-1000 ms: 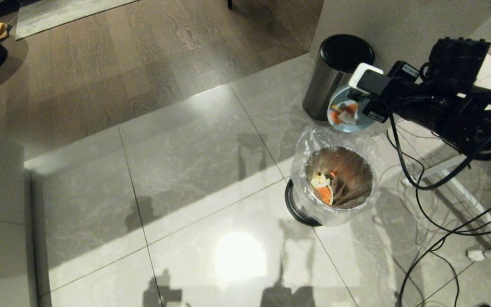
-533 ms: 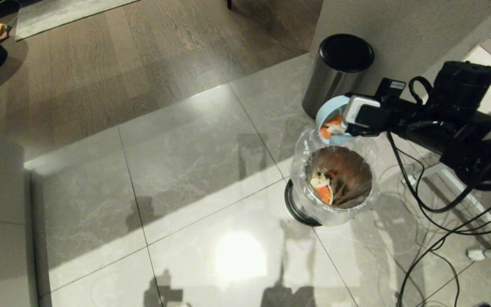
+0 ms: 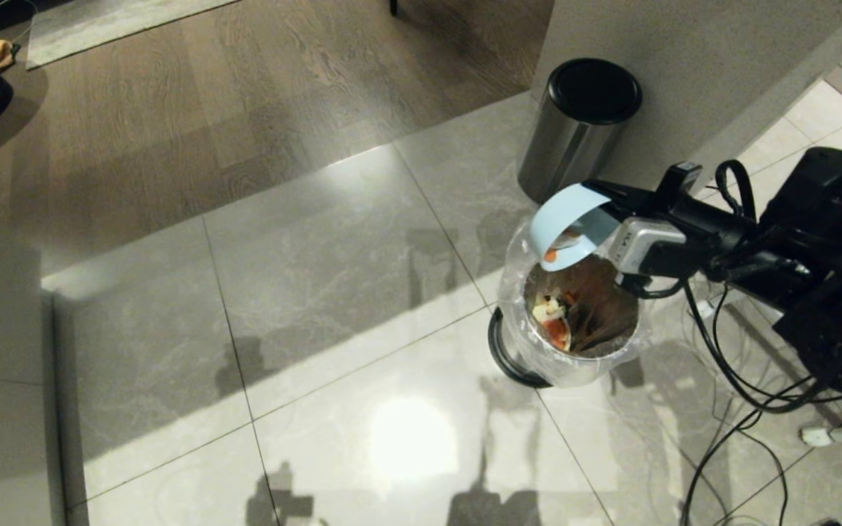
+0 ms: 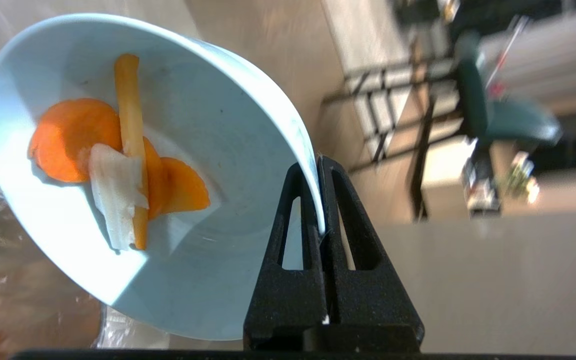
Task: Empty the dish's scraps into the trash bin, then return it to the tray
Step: Pour the leftover food from the bowl into the trash can
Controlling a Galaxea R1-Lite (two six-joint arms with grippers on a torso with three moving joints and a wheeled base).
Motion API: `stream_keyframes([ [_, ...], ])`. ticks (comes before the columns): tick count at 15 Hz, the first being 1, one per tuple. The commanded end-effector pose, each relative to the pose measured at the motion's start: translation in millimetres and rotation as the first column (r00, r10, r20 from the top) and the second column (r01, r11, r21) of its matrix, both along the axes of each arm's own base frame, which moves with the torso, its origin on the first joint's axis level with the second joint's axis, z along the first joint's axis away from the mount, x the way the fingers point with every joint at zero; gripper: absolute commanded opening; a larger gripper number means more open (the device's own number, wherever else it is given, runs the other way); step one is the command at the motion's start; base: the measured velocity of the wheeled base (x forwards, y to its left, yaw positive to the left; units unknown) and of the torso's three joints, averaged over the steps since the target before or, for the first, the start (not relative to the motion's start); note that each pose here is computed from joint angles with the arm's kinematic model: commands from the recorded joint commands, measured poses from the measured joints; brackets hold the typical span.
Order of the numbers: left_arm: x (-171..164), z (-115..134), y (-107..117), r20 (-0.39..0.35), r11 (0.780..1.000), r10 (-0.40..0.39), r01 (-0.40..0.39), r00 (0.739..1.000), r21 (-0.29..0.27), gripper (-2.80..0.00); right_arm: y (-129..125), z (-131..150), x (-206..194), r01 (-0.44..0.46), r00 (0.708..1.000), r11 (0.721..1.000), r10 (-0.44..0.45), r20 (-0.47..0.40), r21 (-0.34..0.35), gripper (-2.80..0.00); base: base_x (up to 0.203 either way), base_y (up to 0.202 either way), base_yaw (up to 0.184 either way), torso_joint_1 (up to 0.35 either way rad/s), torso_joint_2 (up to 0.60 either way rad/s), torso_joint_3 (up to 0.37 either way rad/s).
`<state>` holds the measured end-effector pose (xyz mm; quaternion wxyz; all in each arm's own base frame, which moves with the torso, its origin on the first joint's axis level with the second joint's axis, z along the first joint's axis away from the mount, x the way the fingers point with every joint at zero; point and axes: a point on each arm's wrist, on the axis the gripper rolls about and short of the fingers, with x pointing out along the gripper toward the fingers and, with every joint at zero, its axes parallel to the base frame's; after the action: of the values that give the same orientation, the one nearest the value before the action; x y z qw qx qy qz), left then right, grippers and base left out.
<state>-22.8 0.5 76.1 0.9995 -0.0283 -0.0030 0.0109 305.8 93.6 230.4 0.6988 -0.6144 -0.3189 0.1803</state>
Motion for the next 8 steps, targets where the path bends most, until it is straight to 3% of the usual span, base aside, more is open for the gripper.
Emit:
stream_keyframes([
  [1,0,0,0,-0.001,1.0,0.0,0.0,1.0,-0.001,-2.8,-3,-2,-7,-0.042,0.998,0.999,0.043,0.038,-0.027,-2.8,0.0,0.0,0.0,0.0,0.0,0.0],
  [3,0,0,0,-0.001,1.0,0.001,-0.001,1.0,-0.002,-2.8,-10,-8,-11,-0.071,0.996,0.996,0.075,0.058,-0.058,-2.8,0.0,0.0,0.0,0.0,0.0,0.0],
  [8,0,0,0,-0.001,1.0,0.001,-0.001,1.0,0.0,-2.8,-23,-10,-14,-0.049,0.996,0.997,0.054,0.075,-0.064,-2.8,0.0,0.0,0.0,0.0,0.0,0.0],
])
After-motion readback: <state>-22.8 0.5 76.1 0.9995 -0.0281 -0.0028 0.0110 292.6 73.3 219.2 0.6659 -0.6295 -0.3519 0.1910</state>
